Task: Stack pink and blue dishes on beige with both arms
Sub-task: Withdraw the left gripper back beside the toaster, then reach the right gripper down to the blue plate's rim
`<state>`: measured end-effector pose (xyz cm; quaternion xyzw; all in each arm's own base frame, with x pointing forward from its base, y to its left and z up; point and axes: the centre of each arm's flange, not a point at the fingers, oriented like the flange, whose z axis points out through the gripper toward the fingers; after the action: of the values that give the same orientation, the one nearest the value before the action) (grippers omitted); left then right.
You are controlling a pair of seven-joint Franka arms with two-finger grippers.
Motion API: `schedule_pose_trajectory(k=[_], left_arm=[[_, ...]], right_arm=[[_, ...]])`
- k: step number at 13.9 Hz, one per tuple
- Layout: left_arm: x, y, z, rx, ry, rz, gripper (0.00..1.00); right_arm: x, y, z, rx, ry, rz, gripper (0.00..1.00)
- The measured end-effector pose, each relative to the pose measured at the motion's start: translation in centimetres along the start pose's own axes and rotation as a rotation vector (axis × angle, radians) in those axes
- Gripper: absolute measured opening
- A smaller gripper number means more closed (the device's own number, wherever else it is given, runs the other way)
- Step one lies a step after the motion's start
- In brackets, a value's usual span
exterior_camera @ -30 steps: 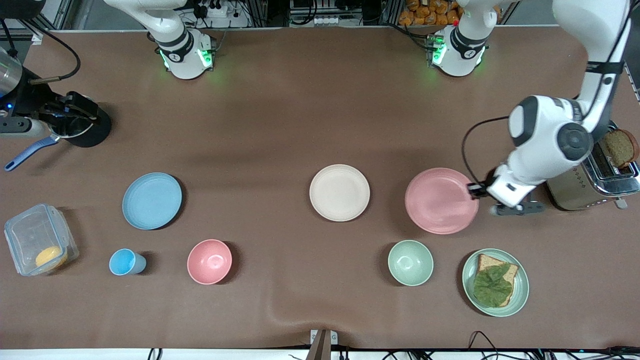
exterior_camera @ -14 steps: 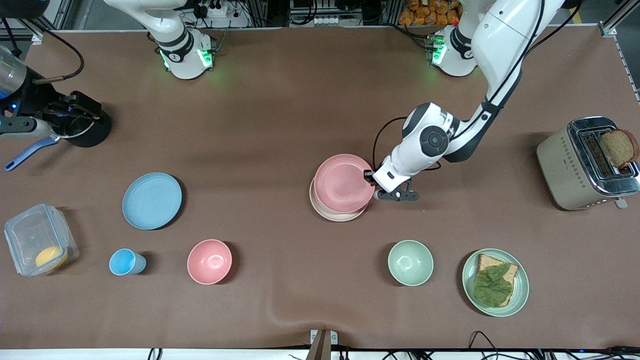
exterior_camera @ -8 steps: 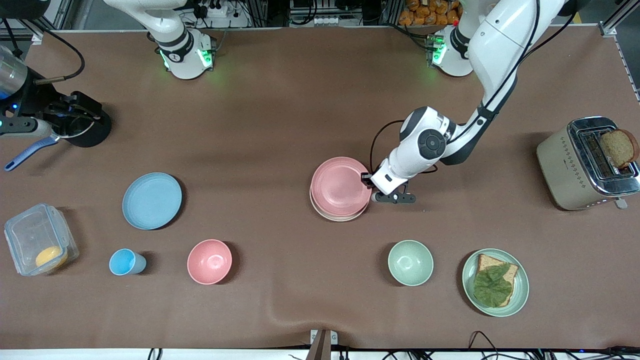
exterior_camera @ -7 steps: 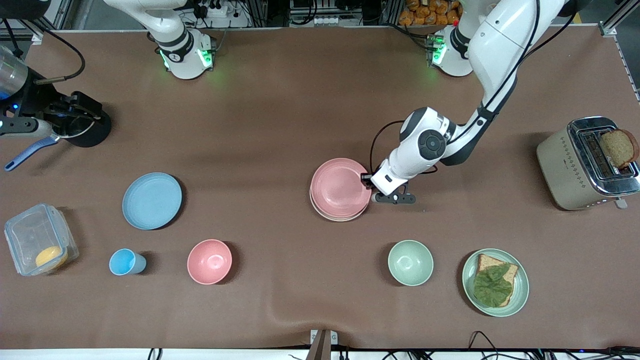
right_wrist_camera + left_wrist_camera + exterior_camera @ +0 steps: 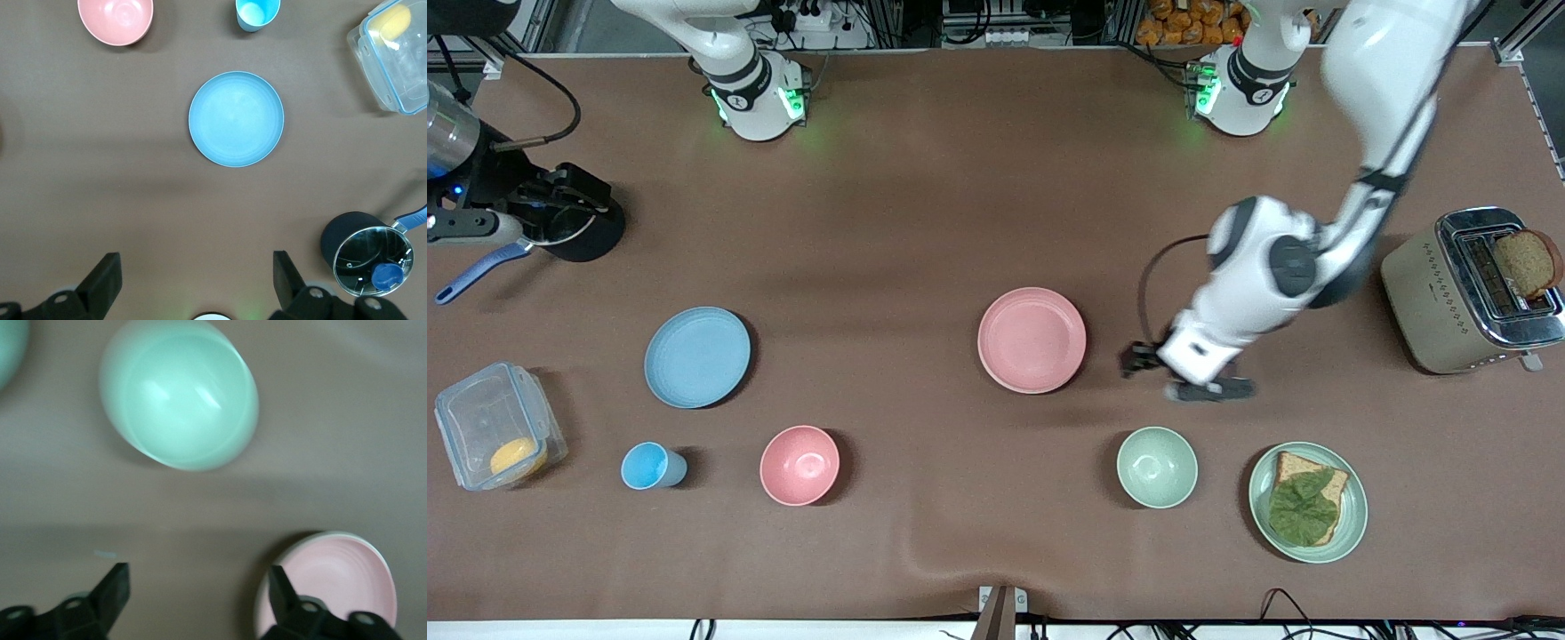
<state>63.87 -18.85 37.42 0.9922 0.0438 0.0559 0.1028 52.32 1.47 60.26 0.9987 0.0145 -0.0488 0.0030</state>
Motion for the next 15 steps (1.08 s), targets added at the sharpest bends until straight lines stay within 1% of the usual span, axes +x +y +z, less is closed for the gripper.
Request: schedule_pose_trajectory(k=[1,3,5,7,9,11,13,15], left_arm=[[1.4,-2.9,-4.3,0.028,0.007,0.009,1.00],[2.2,-6.1,-11.8,0.081,0.017,0.012,1.00],[1.3,-7.3,-18.1,0.144,0.021,0.001,1.00],[-0.2,-8.2,-23.0,0.186,0.001,-0.026,1.00],[-1.4,-8.9,-25.7,0.212,-0.034,-0.049,1.00],[-2.0,-9.8,-26.7,0.230,-0.076,-0.073,1.00],[-1.9,-11.3,-27.3,0.242,-0.086,-0.101,1.00],[-2.1,-10.5,-27.2,0.246,-0.094,-0.088,1.00]], right_arm=[[0.0,0.0,0.0,0.000,0.000,0.000,1.00],[0.0,0.0,0.0,0.000,0.000,0.000,1.00],[0.0,0.0,0.0,0.000,0.001,-0.001,1.00],[0.1,0.0,0.0,0.000,0.005,-0.001,1.00],[0.1,0.0,-0.1,0.000,0.008,-0.001,1.00],[0.1,0.0,-0.1,0.000,0.009,-0.001,1.00],[0.1,0.0,-0.1,0.000,0.009,-0.001,1.00],[0.1,0.0,-0.1,0.000,0.009,-0.001,1.00]])
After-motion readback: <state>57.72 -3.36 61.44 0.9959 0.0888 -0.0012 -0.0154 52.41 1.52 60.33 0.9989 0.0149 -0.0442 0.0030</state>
